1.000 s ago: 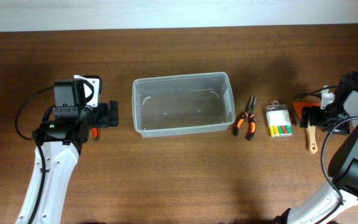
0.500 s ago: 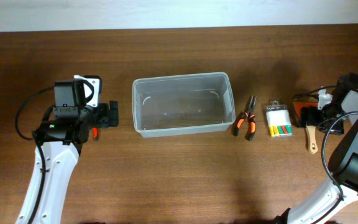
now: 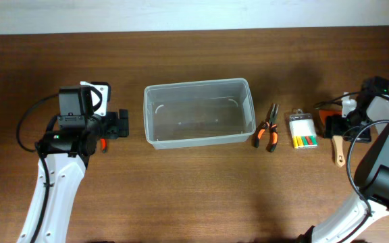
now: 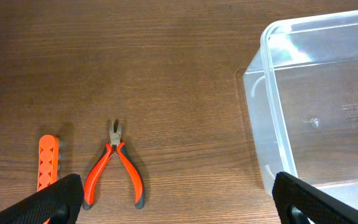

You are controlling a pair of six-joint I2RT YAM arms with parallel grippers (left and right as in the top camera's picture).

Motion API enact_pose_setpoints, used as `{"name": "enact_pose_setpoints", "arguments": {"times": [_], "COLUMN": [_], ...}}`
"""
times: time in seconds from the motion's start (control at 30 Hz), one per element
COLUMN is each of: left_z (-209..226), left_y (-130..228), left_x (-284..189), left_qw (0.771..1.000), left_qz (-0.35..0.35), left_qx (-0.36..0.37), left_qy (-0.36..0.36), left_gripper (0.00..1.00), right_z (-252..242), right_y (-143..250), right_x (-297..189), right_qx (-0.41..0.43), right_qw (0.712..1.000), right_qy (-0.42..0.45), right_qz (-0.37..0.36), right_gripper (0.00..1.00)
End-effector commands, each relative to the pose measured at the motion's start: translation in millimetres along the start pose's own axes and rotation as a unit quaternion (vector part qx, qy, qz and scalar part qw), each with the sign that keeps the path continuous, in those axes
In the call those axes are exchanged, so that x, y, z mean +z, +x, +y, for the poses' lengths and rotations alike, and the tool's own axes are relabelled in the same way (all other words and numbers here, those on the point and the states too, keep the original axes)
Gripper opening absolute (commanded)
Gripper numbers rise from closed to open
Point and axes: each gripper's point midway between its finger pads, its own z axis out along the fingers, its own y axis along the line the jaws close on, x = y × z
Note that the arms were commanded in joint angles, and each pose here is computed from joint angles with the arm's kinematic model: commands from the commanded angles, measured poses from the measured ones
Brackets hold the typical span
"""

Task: Pack container
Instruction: 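Move the right gripper over the orange scraper and grasp its handle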

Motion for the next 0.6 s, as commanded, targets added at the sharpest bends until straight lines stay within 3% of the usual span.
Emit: {"name": "enact_pose_setpoints", "arguments": {"times": [0.0,0.2,0.57], "left_z": [1.9,1.9,1.9], "left_y": [-7.8,-7.8,-7.8], "left_x": [-2.3,-2.3,-2.3], "left_qw": [1.0,1.0,1.0], "left_qz": [-0.008,-0.008,-0.008], "left_qx": [-0.001,-0.001,-0.001], "left_qy": [-0.004,-0.004,-0.004], "left_gripper": [0.99,0.99,0.99], "right_z": [7.6,7.6,17.0], "right_y": [5.2,5.5,5.5], "right_x": [17.7,17.7,17.7], "right_qx": [-0.022,-0.02,-0.019], "right_qw": [0.999,0.999,0.999], "right_qy": [0.01,0.009,-0.018], "right_qz": [0.027,0.027,0.025], "right_gripper": [0.8,0.78,0.59]}}
